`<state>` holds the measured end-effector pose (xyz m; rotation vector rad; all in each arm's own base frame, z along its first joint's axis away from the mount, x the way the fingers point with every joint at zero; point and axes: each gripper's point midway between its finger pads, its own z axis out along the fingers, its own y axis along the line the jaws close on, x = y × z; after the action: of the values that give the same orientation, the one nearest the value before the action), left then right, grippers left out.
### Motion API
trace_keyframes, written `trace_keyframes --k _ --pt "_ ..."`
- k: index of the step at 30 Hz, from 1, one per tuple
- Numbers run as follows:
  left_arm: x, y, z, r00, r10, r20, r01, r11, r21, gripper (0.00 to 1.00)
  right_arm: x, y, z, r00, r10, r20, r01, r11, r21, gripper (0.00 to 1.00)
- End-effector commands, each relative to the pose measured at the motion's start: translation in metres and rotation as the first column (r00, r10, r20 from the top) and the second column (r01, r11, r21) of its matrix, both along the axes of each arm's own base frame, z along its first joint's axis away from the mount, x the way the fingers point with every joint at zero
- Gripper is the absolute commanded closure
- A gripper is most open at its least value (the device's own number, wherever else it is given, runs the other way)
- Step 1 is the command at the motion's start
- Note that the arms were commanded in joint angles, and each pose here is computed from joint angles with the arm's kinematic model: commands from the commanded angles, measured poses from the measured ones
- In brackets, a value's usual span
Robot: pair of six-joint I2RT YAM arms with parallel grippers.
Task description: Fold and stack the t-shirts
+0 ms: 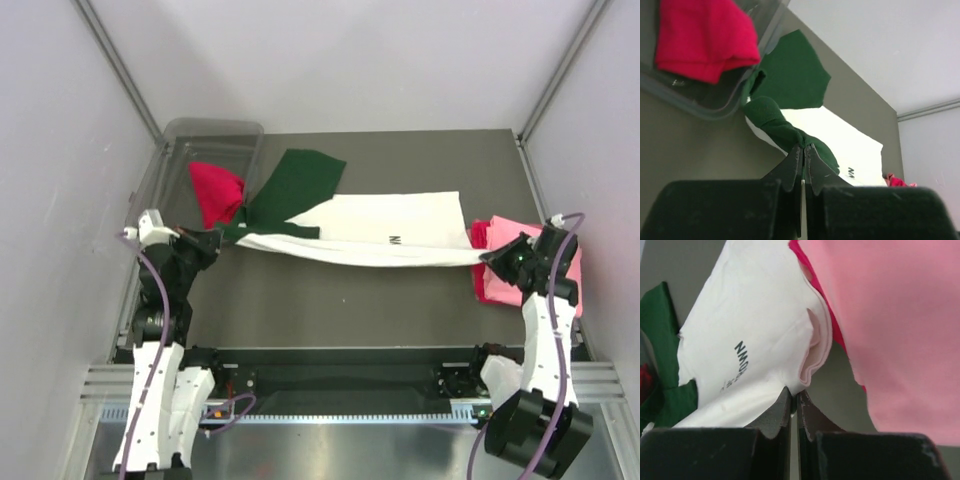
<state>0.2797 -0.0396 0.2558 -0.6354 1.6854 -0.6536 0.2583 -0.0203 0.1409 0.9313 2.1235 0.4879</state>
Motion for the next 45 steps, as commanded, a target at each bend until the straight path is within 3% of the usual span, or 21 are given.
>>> trace_keyframes --k 1,6,17,19,20,21,22,23,27,32,33,35,37,45 --pt "-0.02 0.013 -0.041 0.989 0.089 -0.119 -0.092 0.996 -0.018 1.0 -0.019 -0.021 -0.01 0.992 -0.117 -0.047 0.112 0.989 -0.094 1.0" --pt "-0.049 0.036 -0.093 0.919 0.253 -0.302 -0.275 0.961 -0.033 1.0 -0.048 -0.024 -0.036 0.971 -0.214 -0.109 0.202 0.973 -0.111 1.0" --pt "-0.09 0.058 -0.135 0.784 0.427 -0.45 -0.5 0.865 -0.05 0.99 -0.087 -0.033 -0.063 0.899 -0.395 -0.192 0.372 0.917 -0.143 0.94" --pt "-0.092 0.059 -0.129 0.788 0.435 -0.436 -0.51 0.858 -0.066 0.76 -0.091 -0.035 -0.065 0.889 -0.412 -0.2 0.387 0.909 -0.152 0.9" --pt "-0.094 0.059 -0.128 0.785 0.437 -0.44 -0.513 0.856 -0.065 0.55 -0.094 -0.035 -0.065 0.884 -0.42 -0.205 0.393 0.906 -0.159 0.79" --pt "-0.095 0.059 -0.124 0.789 0.438 -0.431 -0.512 0.856 -0.067 0.26 -0.096 -0.037 -0.063 0.879 -0.433 -0.199 0.405 0.899 -0.167 0.71" --pt "-0.096 0.059 -0.116 0.796 0.439 -0.416 -0.511 0.856 -0.076 0.09 -0.096 -0.038 -0.059 0.88 -0.438 -0.185 0.41 0.896 -0.169 0.66" --pt "-0.096 0.057 -0.113 0.803 0.429 -0.414 -0.503 0.86 -0.084 0.03 -0.094 -0.039 -0.053 0.886 -0.438 -0.149 0.414 0.895 -0.168 0.57" --pt "-0.078 0.04 -0.086 0.899 0.318 -0.303 -0.364 0.925 -0.11 0.02 -0.084 -0.039 -0.014 0.916 -0.401 0.002 0.395 0.902 -0.174 0.43" --pt "-0.053 0.012 -0.037 0.985 0.099 -0.142 -0.105 0.994 -0.04 0.04 -0.06 -0.039 0.025 0.955 -0.272 0.115 0.292 0.928 -0.229 0.44" --pt "-0.046 0.009 -0.041 0.983 0.07 -0.17 -0.072 0.997 -0.008 0.04 -0.05 -0.026 0.034 0.973 -0.182 0.145 0.209 0.956 -0.206 0.45" --pt "-0.033 0.0 -0.022 0.991 -0.005 -0.137 0.007 1.0 0.008 0.04 -0.038 -0.028 0.037 0.982 -0.134 0.131 0.161 0.961 -0.224 0.45" --pt "-0.017 -0.007 -0.024 0.982 -0.067 -0.178 0.074 0.997 0.031 0.05 -0.022 -0.022 0.049 0.985 -0.053 0.163 0.091 0.968 -0.236 0.46" --pt "0.046 -0.039 -0.042 0.954 -0.168 -0.249 0.194 0.977 0.086 0.09 0.028 -0.027 0.036 0.997 -0.001 0.082 0.02 0.973 -0.231 0.55"
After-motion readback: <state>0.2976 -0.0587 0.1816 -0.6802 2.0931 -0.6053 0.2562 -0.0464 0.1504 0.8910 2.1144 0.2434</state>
